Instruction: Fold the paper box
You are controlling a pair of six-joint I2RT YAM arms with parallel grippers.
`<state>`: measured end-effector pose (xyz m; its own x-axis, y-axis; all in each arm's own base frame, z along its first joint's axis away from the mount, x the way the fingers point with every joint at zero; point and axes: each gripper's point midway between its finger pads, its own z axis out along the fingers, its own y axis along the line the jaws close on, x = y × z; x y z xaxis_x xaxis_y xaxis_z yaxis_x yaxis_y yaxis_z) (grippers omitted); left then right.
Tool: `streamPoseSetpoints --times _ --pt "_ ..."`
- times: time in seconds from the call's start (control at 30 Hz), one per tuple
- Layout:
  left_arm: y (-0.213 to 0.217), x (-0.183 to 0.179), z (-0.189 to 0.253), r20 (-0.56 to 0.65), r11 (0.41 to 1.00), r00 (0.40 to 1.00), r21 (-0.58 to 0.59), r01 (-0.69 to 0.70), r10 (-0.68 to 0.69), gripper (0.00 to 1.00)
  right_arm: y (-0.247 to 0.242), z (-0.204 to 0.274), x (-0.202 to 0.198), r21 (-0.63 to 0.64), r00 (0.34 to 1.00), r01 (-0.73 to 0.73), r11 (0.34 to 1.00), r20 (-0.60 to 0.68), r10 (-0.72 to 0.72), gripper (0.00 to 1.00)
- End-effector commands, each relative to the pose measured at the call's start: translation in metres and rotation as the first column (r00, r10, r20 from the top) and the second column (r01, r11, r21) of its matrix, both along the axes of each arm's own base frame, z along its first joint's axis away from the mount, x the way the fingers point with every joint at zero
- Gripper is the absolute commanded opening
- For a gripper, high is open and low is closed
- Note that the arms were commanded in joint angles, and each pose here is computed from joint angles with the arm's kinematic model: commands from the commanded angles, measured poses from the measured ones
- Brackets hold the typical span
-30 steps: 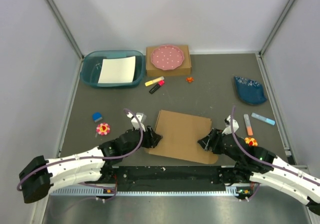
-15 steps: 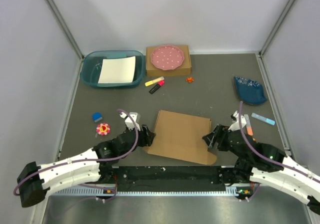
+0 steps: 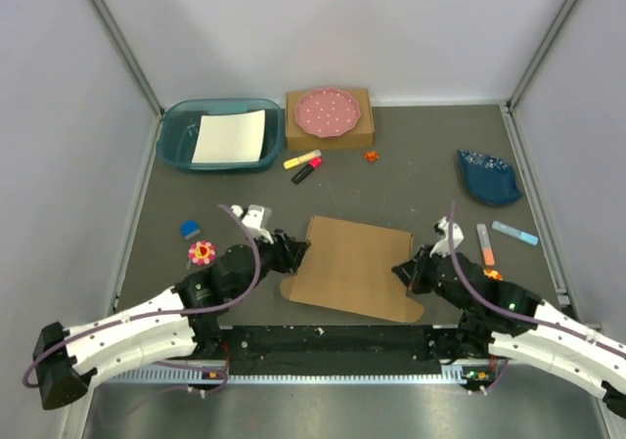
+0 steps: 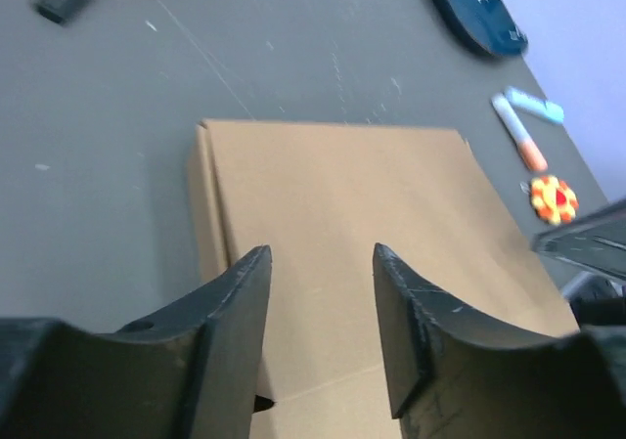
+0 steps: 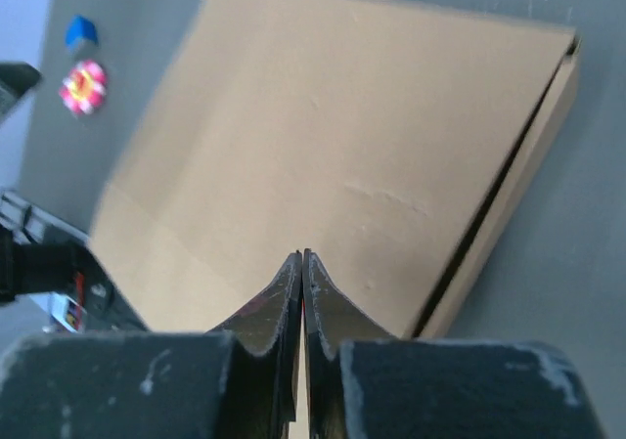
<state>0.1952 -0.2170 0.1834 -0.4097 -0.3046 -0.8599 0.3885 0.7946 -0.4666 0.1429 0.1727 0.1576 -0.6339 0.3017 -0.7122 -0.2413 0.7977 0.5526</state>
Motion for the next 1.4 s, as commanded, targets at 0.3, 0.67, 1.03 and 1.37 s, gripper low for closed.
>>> streamPoseSetpoints --times 0.3,0.67,1.03,1.37 --pt "-0.028 -0.042 -0.129 -0.314 0.975 0.932 0.065 0.211 -0.181 0.45 0.016 -0.095 -0.028 0.113 0.961 0.029 0.993 -0.276 0.003 0.00" --pt "0.000 -0.004 -0.047 -0.089 1.000 0.996 -0.017 -0.021 0.020 0.62 0.005 0.004 -0.002 0.171 0.999 0.048 0.984 -0.031 -0.044 0.41" --pt "0.025 0.015 -0.059 -0.120 0.984 0.982 0.119 -0.133 0.147 0.83 -0.059 -0.021 0.004 -0.079 0.937 0.324 0.943 -0.109 -0.332 0.83" --pt "-0.011 0.004 -0.097 -0.211 1.000 0.977 0.023 -0.005 0.010 0.84 -0.037 -0.065 0.008 -0.148 0.925 0.308 0.940 -0.182 -0.332 0.85"
